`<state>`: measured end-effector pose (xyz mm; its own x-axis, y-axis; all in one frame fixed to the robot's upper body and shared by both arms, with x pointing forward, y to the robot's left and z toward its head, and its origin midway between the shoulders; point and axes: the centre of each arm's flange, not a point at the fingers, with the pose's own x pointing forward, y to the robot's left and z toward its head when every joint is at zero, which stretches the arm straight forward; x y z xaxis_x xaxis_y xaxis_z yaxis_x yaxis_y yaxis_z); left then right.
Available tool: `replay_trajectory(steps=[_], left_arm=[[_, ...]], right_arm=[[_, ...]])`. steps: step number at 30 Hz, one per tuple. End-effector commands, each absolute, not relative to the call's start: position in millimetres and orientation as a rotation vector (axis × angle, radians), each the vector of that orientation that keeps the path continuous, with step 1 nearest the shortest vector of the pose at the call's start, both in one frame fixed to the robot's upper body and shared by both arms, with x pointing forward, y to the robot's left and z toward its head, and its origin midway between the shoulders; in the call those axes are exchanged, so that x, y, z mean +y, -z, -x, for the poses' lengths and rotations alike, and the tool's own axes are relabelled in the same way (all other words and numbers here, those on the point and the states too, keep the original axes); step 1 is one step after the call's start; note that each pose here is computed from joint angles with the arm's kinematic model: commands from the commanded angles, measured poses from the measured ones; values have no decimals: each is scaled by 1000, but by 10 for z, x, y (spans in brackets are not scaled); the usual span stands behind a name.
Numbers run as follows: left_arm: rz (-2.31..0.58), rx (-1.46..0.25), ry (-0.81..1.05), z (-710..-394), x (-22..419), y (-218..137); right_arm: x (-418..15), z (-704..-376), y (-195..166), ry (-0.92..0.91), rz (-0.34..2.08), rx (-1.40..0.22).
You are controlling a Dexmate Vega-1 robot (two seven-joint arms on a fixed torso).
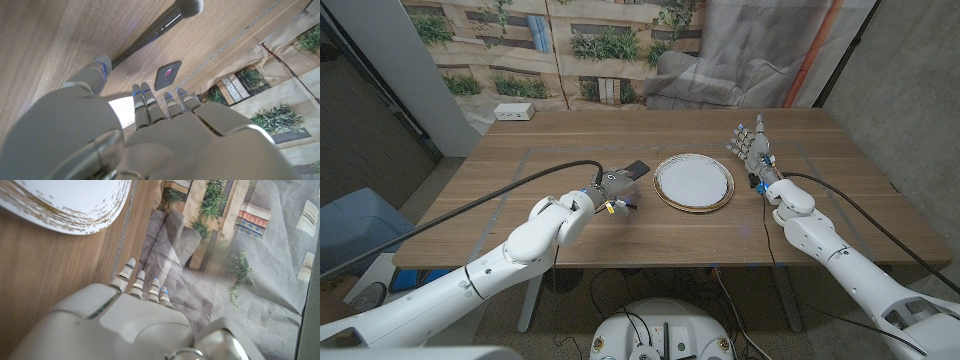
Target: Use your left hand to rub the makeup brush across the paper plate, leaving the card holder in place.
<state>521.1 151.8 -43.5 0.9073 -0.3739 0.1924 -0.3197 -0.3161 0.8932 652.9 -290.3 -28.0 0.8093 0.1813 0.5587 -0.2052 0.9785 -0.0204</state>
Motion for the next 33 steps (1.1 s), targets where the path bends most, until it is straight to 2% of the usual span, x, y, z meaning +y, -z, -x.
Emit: replay_trajectory(steps=[1,33], left_arm=[[-1925,-486,53,-5272,1490,481],[-1939,-474,36,-5394,1596,532]], right_arm=[[-2905,-6526,275,-207,-42,-594],[-2906,-6528,276,-207,-42,-593]])
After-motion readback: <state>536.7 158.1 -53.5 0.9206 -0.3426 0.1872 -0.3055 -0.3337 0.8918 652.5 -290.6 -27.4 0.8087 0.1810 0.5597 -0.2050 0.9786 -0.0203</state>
